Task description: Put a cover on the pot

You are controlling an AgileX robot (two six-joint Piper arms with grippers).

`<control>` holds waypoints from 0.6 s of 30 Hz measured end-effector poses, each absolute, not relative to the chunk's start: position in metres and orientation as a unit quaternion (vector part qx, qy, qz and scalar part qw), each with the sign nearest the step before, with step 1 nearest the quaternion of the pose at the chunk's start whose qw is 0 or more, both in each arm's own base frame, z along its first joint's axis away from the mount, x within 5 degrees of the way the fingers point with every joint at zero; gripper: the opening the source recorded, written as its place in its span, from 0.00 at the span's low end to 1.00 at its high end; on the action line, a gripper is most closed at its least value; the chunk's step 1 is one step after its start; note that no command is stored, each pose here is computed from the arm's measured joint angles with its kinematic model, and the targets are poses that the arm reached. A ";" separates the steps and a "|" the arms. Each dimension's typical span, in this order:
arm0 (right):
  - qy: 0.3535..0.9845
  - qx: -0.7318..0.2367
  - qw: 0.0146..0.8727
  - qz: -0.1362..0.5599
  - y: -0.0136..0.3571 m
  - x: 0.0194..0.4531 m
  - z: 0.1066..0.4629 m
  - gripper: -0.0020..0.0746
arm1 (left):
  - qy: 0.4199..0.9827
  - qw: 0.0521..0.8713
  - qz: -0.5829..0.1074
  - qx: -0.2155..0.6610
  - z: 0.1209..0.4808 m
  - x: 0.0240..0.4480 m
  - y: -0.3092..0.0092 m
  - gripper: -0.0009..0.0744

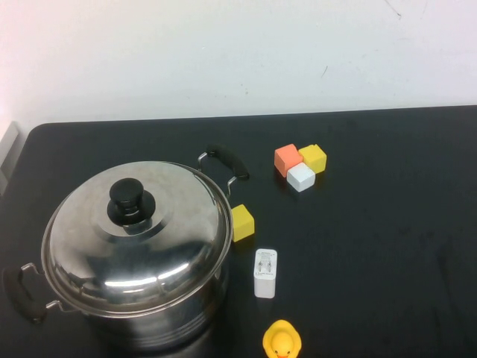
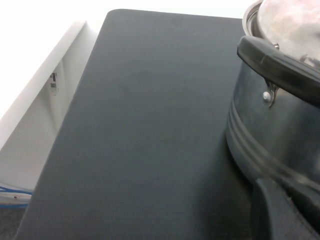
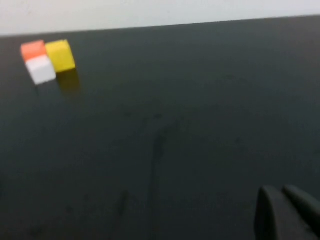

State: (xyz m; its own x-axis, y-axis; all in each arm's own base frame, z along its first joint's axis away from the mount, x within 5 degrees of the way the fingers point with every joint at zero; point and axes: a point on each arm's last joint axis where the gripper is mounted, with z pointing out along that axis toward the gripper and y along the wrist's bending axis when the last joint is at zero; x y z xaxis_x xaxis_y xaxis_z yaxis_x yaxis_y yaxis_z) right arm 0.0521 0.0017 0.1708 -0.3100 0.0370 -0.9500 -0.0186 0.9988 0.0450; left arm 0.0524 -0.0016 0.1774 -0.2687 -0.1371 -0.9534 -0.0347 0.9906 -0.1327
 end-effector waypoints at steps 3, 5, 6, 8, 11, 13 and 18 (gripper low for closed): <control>0.809 -0.020 0.587 0.012 0.003 0.052 0.171 0.02 | 0.795 0.602 -0.043 -0.054 0.177 0.052 -0.002 0.01; 0.809 -0.026 0.587 0.009 0.003 0.052 0.171 0.02 | 0.795 0.602 -0.043 -0.054 0.177 0.052 -0.002 0.01; 0.810 -0.026 0.586 0.009 0.003 0.052 0.171 0.02 | 0.795 0.602 -0.043 -0.054 0.177 0.052 -0.002 0.01; 0.811 -0.026 0.584 0.010 0.003 0.052 0.170 0.02 | 0.795 0.602 -0.043 -0.054 0.177 0.052 -0.002 0.01; 0.813 -0.027 0.581 0.011 0.003 0.051 0.170 0.02 | 0.795 0.602 -0.043 -0.054 0.177 0.052 -0.002 0.01; 0.814 -0.026 0.581 0.011 0.003 0.051 0.170 0.02 | 0.795 0.602 -0.043 -0.054 0.177 0.052 -0.002 0.01; 0.814 -0.026 0.580 0.012 0.003 0.051 0.171 0.02 | 0.795 0.602 -0.043 -0.054 0.177 0.052 -0.002 0.01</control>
